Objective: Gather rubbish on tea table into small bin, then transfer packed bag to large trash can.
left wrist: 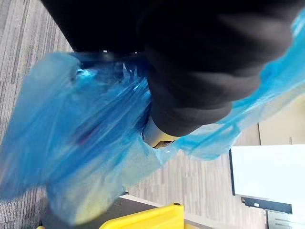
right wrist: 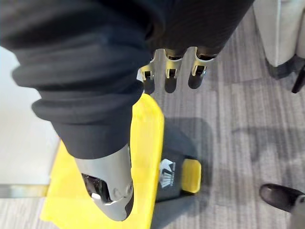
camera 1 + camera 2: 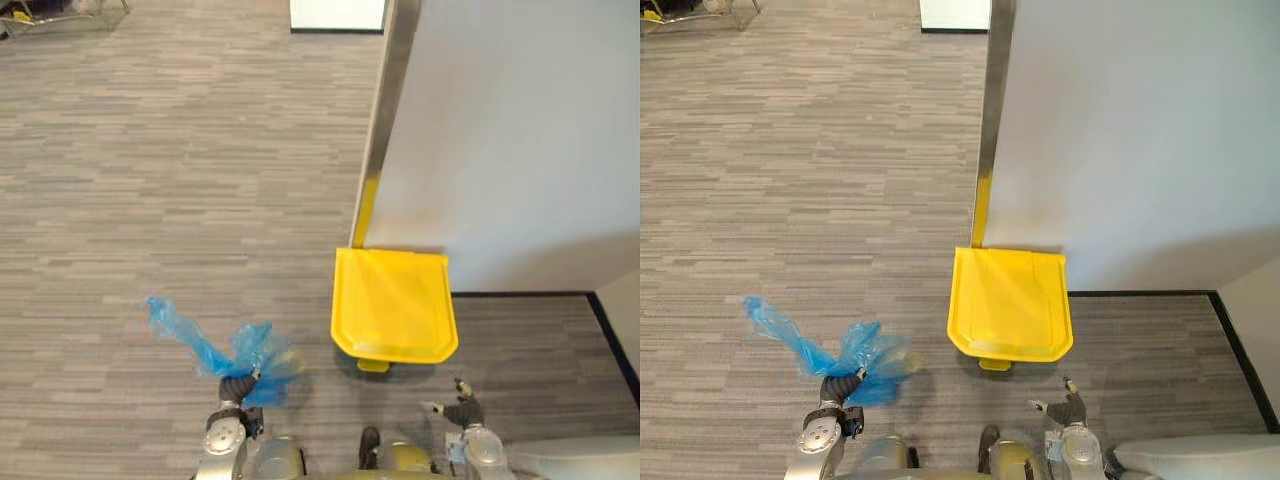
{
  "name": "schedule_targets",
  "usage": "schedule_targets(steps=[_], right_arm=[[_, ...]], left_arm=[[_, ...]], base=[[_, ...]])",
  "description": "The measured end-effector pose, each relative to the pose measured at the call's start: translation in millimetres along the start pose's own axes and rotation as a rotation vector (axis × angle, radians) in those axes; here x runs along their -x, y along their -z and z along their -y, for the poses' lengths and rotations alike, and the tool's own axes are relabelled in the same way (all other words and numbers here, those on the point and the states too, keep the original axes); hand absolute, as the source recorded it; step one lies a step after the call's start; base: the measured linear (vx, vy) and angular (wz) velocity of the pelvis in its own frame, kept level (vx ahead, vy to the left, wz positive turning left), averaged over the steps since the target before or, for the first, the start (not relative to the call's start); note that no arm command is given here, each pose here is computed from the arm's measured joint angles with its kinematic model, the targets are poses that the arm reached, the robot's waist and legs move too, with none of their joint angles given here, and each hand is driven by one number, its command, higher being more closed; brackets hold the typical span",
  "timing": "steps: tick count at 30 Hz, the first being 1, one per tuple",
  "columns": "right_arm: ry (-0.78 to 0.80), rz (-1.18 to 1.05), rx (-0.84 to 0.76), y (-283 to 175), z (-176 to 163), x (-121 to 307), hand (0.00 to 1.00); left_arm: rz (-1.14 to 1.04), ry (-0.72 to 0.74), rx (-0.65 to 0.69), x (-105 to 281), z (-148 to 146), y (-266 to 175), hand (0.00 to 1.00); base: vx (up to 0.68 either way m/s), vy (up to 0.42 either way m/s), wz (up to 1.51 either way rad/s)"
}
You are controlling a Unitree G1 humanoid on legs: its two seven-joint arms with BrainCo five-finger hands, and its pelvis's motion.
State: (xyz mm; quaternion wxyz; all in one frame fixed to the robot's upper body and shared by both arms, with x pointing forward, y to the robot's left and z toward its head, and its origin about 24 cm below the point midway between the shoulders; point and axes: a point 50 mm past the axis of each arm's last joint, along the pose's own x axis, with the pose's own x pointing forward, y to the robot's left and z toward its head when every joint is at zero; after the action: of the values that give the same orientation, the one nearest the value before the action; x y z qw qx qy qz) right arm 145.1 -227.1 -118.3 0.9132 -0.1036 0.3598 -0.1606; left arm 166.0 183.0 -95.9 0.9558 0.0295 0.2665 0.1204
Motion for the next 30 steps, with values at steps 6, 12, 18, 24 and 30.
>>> schedule_targets(steps=[6, 12, 18, 24, 30], right_arm=[[0.023, -0.066, -0.045, 18, 3, 7, 0.00], [0.013, -0.130, -0.031, 32, 3, 10, 0.00], [0.007, -0.107, -0.013, 24, 3, 4, 0.00], [-0.021, 0.011, -0.009, -12, -6, -8, 0.00], [-0.010, 0.000, -0.007, -9, -6, -6, 0.00]], left_arm=[[-0.015, 0.009, -0.031, -1, -6, 3, 1.00], [-0.015, -0.005, -0.054, -2, -15, 4, 1.00], [-0.015, -0.020, -0.079, -2, -24, 4, 1.00], [0.038, -0.015, -0.074, -6, -21, -10, 1.00], [0.082, 0.014, -0.128, -21, -23, -28, 1.00]], base=[[0.07, 0.150, -0.35], [0.02, 0.016, -0.25], [-0.01, -0.004, -0.05], [-0.12, 0.013, -0.03], [-0.04, -0.028, 0.37]])
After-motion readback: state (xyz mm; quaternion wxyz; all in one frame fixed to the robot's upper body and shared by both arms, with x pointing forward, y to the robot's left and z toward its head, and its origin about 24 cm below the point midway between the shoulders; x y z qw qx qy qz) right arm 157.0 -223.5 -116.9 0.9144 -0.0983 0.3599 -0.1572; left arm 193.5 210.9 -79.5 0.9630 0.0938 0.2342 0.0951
